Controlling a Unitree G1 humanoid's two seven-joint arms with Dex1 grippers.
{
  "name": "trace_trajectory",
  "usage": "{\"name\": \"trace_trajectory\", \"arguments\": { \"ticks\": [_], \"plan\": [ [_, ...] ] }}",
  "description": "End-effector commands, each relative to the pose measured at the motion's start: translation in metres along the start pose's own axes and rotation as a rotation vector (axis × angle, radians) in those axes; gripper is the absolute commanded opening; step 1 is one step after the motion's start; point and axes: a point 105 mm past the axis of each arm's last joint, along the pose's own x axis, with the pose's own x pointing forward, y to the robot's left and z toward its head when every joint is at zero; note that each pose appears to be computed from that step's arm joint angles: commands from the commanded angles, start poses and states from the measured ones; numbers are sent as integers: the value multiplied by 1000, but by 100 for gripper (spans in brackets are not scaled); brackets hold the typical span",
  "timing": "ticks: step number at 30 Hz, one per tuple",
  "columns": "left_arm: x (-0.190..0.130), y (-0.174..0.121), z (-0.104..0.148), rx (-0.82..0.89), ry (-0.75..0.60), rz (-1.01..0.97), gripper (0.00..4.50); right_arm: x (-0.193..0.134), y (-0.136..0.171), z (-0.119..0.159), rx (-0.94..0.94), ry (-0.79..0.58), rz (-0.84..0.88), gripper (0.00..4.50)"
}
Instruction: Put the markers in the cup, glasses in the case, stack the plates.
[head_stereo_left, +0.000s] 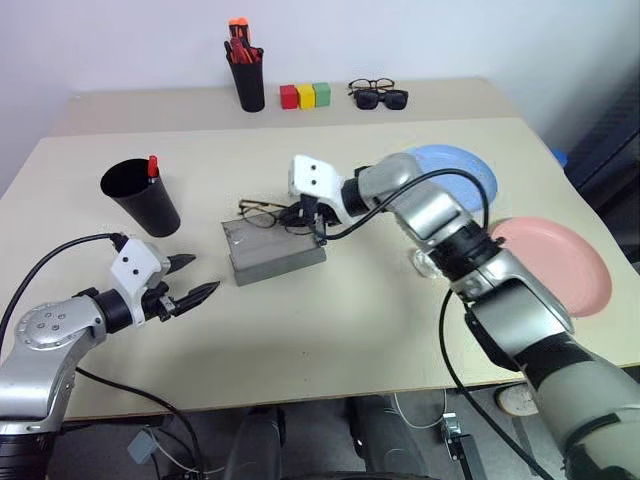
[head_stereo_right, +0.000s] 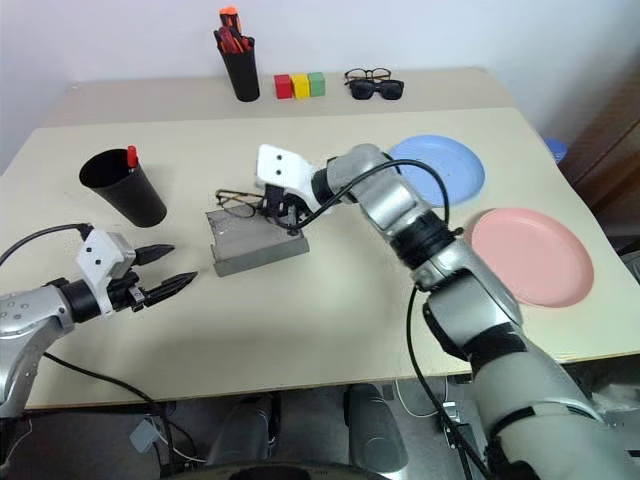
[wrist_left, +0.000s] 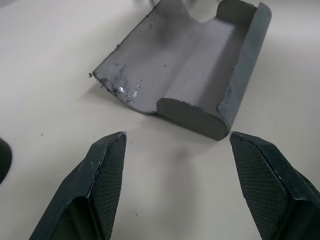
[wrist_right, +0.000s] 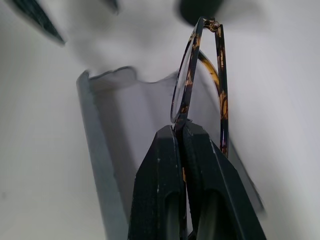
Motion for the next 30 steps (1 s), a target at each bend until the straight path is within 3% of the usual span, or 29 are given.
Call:
{"name": "trace_trajectory", "arguments": {
  "ticks": [1,8,11,15,19,24,30],
  "plan": [
    [-9,0,10,26,-23,42,336,6,0,4,-98,0,85,4],
    [-13,-6,9,16,-18,60,336,12,8,-17,-82,48,169,4],
    [-11,-5,11,16,-27,62,336,12,7,-14,-77,30,173,103],
    [-4,2,22,14,-71,70,336,5,-11,3,-66,-44,55,302],
    [10,17,38,-65,-136,92,336,-15,-24,19,-94,-123,-31,302],
    [58,41,59,-58,-151,180,101,-60,-10,14,-74,-213,-184,308],
    [118,49,67,-203,-71,152,101,-101,42,-13,67,-178,-392,308]
  ]
}}
